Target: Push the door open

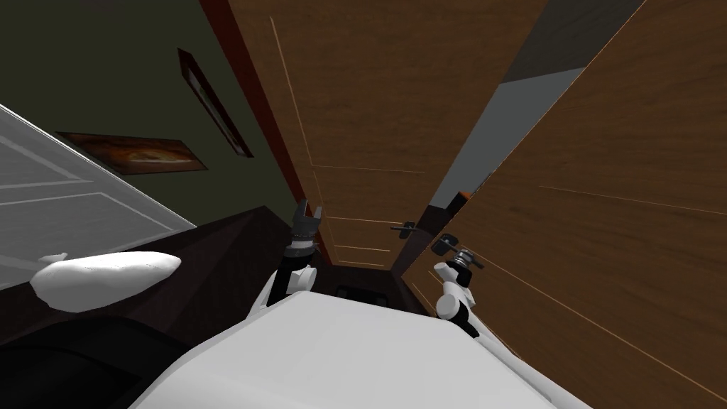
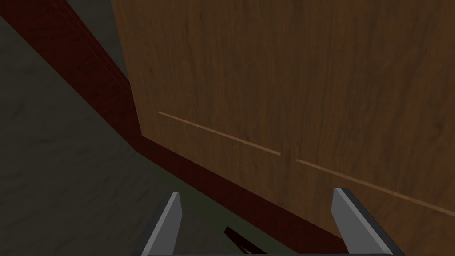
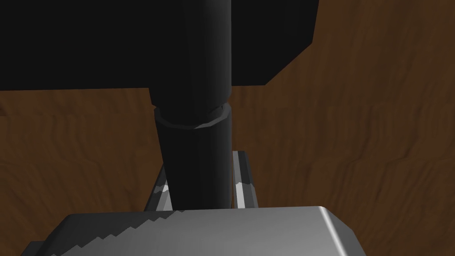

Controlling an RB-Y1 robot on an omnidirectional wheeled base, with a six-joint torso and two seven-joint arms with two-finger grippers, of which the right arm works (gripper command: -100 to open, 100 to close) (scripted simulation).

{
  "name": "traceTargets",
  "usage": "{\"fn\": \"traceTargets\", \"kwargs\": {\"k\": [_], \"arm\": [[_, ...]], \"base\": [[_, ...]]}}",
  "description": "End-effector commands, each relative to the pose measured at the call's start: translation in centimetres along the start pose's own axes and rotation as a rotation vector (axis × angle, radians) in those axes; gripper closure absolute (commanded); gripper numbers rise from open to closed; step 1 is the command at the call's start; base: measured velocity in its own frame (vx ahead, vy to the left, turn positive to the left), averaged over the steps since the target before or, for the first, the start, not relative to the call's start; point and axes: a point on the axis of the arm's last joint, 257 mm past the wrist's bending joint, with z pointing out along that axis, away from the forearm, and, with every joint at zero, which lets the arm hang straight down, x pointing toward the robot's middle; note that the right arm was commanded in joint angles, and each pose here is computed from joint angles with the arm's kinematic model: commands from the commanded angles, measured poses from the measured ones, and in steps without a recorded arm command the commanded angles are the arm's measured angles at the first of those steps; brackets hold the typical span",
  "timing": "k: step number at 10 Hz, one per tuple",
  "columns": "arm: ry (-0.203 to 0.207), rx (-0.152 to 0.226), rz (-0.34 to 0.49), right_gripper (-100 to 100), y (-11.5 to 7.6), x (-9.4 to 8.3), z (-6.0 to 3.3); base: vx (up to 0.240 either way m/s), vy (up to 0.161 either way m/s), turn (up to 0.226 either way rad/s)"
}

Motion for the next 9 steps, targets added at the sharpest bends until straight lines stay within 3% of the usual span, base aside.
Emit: {"fn": "traceTargets", "kwargs": {"k": [1, 6, 7, 9], "arm": [[-0.045, -0.012, -0.003, 100, 0.5, -2.3, 0.52], [-0.146, 0.003, -0.006, 100, -0.1, -7.1, 0.54], [-0.146, 0.005, -0.011, 100, -0.3, -7.5, 0.37], [-0.208, -0.014, -0.013, 100, 0.4, -9.9, 0.29]], "base": [[0.032, -0.019, 0.206], [0.027, -0.019, 0.201], [-0.001, -0.017, 0.004], [-0.011, -0.125, 0.082]]}}
